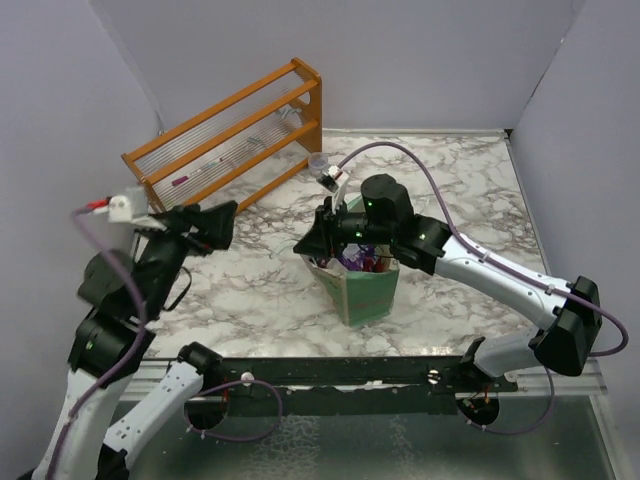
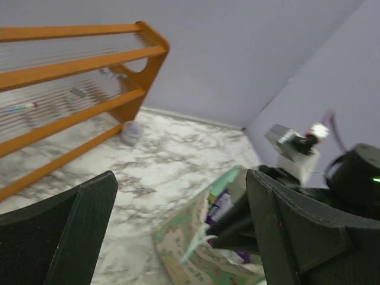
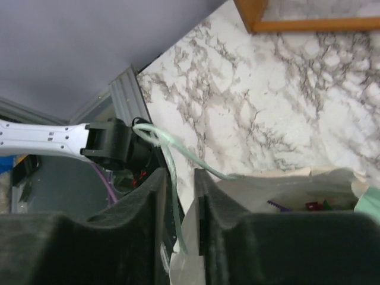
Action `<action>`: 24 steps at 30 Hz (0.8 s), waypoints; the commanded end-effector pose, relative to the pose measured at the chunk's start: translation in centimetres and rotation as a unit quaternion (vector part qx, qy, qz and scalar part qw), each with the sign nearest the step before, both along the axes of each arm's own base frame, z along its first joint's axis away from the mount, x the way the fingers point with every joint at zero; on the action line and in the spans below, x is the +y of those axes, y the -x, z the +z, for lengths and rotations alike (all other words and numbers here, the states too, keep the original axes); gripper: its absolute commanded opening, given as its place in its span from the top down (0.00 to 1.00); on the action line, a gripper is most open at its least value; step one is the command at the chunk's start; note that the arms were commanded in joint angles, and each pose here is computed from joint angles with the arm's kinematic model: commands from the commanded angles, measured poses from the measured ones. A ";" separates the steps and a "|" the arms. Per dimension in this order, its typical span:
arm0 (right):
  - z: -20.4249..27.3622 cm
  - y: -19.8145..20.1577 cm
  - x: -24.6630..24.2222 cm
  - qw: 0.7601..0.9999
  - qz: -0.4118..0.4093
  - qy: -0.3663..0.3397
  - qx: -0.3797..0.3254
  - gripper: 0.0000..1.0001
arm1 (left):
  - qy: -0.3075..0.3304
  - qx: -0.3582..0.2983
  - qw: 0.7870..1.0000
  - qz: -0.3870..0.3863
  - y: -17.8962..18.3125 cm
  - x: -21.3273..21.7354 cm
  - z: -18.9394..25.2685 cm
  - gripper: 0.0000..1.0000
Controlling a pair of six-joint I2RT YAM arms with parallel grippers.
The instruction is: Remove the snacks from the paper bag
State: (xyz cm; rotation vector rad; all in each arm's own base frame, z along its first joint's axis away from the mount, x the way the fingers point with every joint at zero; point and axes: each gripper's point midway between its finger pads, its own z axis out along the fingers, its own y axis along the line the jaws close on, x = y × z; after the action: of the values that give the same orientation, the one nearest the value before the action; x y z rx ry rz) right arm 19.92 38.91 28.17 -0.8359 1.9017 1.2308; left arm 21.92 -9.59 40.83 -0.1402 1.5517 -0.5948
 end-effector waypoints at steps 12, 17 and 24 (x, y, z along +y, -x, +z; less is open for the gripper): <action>6.8 1.8 -9.4 0.979 -0.108 -0.071 -0.159 0.04 | 0.221 0.174 0.920 -0.275 5.4 -10.1 -7.4 0.13; 9.0 3.3 -13.3 0.965 -0.137 -0.087 -0.205 0.00 | 0.191 0.198 0.923 -0.270 5.2 -10.1 -10.0 0.11; 10.4 4.2 -16.2 0.946 -0.160 -0.108 -0.262 0.01 | 0.208 0.203 0.904 -0.312 5.7 -11.4 -12.7 0.11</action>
State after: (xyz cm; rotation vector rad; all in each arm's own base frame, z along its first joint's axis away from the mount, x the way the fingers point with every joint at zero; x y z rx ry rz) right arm 14.89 23.84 39.70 -0.6300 1.3765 0.9896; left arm 16.99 -19.22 28.86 -0.1762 1.8861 -1.3382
